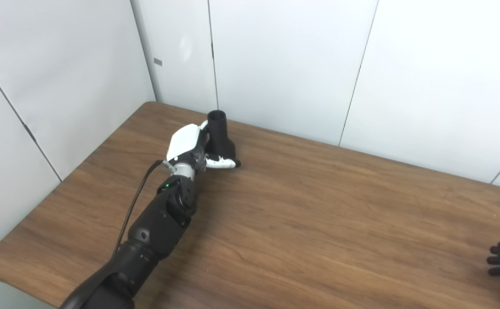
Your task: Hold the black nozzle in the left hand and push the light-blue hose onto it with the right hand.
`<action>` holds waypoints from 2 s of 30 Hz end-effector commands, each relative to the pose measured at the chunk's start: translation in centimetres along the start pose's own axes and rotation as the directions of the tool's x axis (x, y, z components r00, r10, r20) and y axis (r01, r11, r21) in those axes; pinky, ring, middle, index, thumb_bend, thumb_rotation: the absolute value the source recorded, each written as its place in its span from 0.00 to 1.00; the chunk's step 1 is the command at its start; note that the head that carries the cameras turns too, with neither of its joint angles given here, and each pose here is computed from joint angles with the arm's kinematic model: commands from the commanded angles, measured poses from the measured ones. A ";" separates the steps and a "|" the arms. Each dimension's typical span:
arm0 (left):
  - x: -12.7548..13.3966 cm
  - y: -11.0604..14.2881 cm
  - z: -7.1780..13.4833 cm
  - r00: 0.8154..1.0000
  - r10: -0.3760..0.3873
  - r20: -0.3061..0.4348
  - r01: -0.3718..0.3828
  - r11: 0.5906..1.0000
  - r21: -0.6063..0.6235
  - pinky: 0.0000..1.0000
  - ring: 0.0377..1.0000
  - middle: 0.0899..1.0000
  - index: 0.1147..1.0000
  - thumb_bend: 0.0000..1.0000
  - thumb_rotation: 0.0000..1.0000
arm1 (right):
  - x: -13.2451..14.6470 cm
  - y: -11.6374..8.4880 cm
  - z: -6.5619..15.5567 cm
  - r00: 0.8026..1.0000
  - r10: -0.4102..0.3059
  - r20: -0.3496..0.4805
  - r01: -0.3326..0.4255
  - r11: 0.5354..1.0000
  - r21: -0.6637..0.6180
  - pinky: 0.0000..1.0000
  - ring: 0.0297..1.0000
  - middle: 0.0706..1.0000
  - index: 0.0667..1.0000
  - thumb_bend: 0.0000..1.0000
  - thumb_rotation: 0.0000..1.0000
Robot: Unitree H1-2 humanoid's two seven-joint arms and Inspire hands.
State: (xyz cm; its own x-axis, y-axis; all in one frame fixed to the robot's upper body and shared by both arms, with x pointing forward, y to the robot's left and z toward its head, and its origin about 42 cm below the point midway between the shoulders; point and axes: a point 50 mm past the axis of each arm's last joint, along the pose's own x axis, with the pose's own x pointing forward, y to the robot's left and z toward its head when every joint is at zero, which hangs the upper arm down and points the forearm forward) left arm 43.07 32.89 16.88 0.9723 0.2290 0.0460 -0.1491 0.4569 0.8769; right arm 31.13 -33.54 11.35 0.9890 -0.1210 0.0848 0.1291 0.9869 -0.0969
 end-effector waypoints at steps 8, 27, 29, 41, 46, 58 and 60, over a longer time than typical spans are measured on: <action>-0.9 -2.8 0.0 0.981 -0.191 0.028 0.182 0.965 0.189 0.91 0.83 0.82 0.84 1.00 0.23 | -0.3 -1.2 0.1 1.000 -0.009 -0.009 0.009 0.999 -0.031 0.42 0.52 0.54 0.52 0.63 0.47; -1.6 -3.0 -0.2 0.982 -0.167 0.088 0.145 0.965 0.219 0.88 0.83 0.84 0.87 1.00 0.30 | -0.4 -1.2 0.2 1.000 -0.007 -0.016 0.006 0.999 -0.031 0.42 0.52 0.54 0.52 0.66 0.49; -1.9 -3.1 -0.3 0.977 -0.144 0.157 0.112 0.973 0.201 0.85 0.81 0.82 0.85 1.00 0.29 | -0.3 -1.2 0.2 1.000 -0.009 -0.018 0.008 1.000 -0.026 0.42 0.52 0.54 0.52 0.66 0.49; -3.5 -5.1 -0.1 0.896 -0.032 0.442 -0.018 0.994 0.109 0.55 0.56 0.54 0.53 0.97 0.05 | -0.4 -1.2 0.2 1.000 -0.010 -0.014 0.010 1.000 -0.008 0.42 0.52 0.54 0.52 0.65 0.46; -4.4 -7.7 0.4 0.840 -0.010 0.543 -0.054 0.993 0.102 0.22 0.23 0.40 0.43 0.53 0.00 | -0.5 -1.3 0.3 1.000 -0.007 -0.008 0.007 1.000 -0.012 0.43 0.53 0.55 0.52 0.62 0.47; -5.1 -9.7 1.2 0.818 -0.072 0.570 0.037 0.997 0.073 0.11 0.13 0.42 0.41 0.52 0.00 | -0.5 -1.0 0.6 1.000 -0.007 -0.009 0.007 1.000 -0.009 0.42 0.53 0.55 0.52 0.62 0.48; -5.1 -9.7 1.2 0.818 -0.084 0.568 0.049 0.996 0.076 0.11 0.14 0.42 0.41 0.52 0.00 | -0.5 -1.0 0.6 1.000 -0.004 -0.007 0.004 1.000 -0.003 0.42 0.53 0.55 0.52 0.62 0.48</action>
State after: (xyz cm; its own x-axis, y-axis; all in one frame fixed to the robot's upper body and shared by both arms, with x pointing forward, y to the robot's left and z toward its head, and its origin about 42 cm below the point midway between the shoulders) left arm 42.43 27.62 12.73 0.8900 -0.3372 0.3068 -0.1801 0.3582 0.9161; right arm 30.83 -33.51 11.60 0.9915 -0.1104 0.0687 0.1160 0.9897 -0.0843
